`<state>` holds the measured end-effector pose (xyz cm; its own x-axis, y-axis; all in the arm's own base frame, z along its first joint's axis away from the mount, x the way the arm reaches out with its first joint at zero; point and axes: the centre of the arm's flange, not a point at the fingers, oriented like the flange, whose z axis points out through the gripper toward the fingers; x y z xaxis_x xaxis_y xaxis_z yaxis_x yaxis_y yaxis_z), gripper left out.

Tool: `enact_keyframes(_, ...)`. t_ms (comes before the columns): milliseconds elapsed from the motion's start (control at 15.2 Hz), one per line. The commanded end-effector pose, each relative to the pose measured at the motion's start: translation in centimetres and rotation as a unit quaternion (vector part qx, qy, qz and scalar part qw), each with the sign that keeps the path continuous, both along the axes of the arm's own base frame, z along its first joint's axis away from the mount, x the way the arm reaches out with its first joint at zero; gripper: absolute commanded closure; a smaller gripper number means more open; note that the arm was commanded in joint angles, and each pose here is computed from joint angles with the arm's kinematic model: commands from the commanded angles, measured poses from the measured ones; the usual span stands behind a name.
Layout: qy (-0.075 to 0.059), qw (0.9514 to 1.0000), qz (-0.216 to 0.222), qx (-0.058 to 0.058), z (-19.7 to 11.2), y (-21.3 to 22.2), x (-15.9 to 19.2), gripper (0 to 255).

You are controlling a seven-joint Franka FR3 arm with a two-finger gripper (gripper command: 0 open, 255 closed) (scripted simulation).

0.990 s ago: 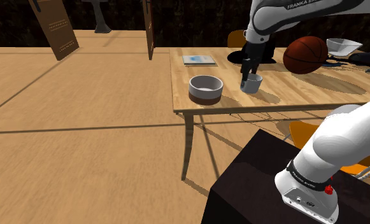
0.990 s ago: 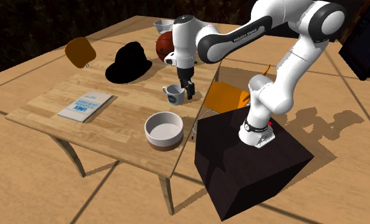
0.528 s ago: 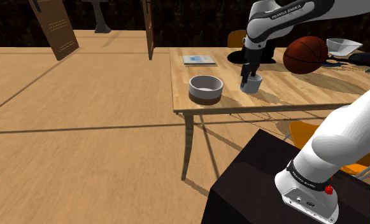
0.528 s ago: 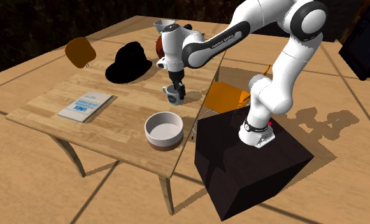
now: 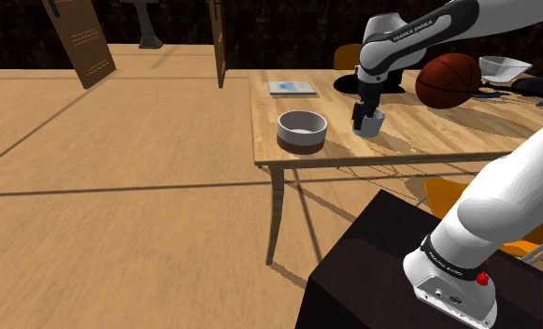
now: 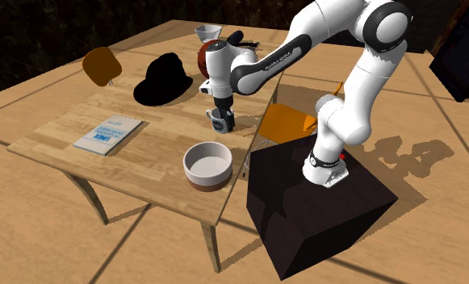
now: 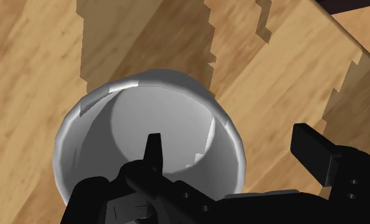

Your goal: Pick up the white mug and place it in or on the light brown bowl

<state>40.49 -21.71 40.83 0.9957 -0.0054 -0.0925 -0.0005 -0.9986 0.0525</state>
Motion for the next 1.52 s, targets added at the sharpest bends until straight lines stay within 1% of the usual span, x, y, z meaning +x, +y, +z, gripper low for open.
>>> enact_keyframes(0, 0.000, 1.0000, 0.000, 0.000, -0.1, 0.0, 0.0, 0)
enact_keyframes(264, 0.000, 1.0000, 0.000, 0.000, -0.1, 0.0, 0.0, 0)
enact_keyframes(330, 0.000, 1.0000, 0.000, 0.000, -0.1, 0.0, 0.0, 255)
enact_keyframes(924, 0.000, 1.0000, 0.000, 0.000, -0.1, 0.0, 0.0, 255)
enact_keyframes(1452, 0.000, 1.0000, 0.000, 0.000, 4.1, 0.0, 0.0, 255)
